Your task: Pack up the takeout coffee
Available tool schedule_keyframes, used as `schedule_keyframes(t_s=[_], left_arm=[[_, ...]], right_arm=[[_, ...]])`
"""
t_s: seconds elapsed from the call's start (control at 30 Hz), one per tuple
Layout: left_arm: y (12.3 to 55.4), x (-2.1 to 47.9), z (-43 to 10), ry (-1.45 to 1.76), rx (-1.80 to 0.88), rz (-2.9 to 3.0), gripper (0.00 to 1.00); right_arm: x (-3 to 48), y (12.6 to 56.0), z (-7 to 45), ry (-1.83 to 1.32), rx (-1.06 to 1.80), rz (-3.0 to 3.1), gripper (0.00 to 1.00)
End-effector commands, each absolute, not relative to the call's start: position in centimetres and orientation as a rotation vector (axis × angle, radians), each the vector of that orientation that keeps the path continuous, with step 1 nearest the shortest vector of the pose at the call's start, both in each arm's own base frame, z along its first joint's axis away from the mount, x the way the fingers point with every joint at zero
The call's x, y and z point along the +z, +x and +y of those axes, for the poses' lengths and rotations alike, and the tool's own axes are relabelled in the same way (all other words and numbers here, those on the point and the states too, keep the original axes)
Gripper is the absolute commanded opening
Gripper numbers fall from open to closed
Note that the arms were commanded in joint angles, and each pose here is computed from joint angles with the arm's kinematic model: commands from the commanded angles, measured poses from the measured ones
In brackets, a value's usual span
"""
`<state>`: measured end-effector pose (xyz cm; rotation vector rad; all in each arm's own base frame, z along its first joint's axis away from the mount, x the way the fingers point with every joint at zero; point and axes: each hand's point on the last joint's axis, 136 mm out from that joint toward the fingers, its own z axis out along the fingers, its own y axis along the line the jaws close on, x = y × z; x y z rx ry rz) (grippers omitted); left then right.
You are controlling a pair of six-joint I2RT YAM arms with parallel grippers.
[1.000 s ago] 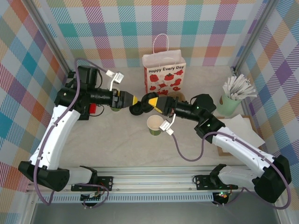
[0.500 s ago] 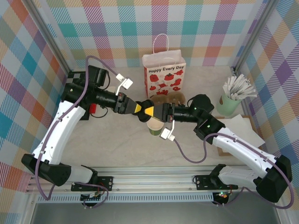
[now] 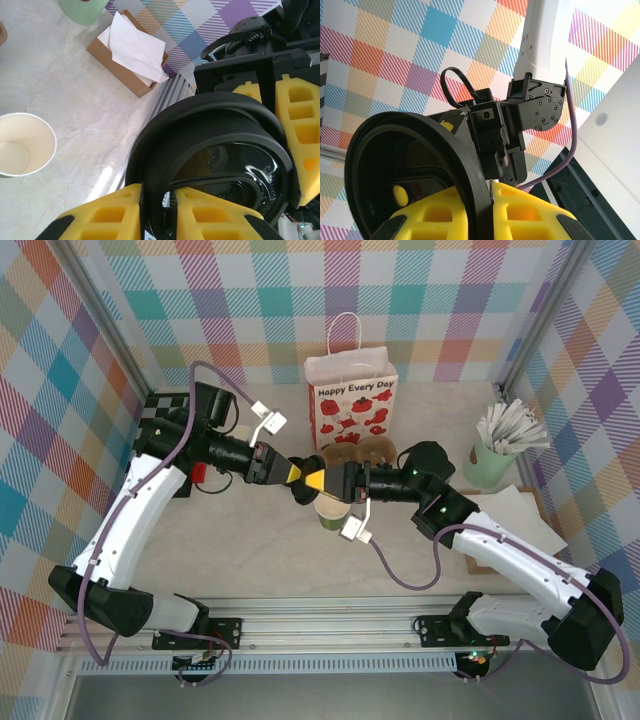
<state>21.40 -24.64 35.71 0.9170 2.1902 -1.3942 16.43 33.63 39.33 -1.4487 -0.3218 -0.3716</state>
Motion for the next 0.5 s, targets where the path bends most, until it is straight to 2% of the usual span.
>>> schedule_keyframes(t_s=[0.0,0.1,0.2,0.23,0.27,0.37,0.47], left_arm=[[21.0,36.4,-25.8,0.969,-1.488,2.116,0.12],[21.5,36.0,-25.7,0.949,-1.454,2.133,0.00],[22.8,35.6,-25.3,0.888,-1.338,2.155,0.00],[23.4,35.6,-25.0,0.857,-1.285,2.159,0.00],[24.0,35.5,-24.7,0.823,-1.230,2.163,0.00],[24.9,35.3,-24.0,0.764,-1.138,2.147,0.00],[26.5,33.6,-22.5,0.647,-0.989,2.216,0.00]], right_arm=[[40.1,15.8,34.3,-1.426,-0.323,-0.326,0.00],[40.2,16.2,34.6,-1.416,-0.317,-0.292,0.00],[40.0,16.9,34.5,-1.434,-0.299,-0.216,0.00],[39.4,17.2,34.3,-1.475,-0.266,-0.145,0.16],[38.8,17.7,33.9,-1.533,-0.205,-0.026,0.40],[37.0,19.5,32.0,-1.627,0.021,0.408,0.98],[34.4,21.0,30.7,-1.619,0.132,0.746,1.00]])
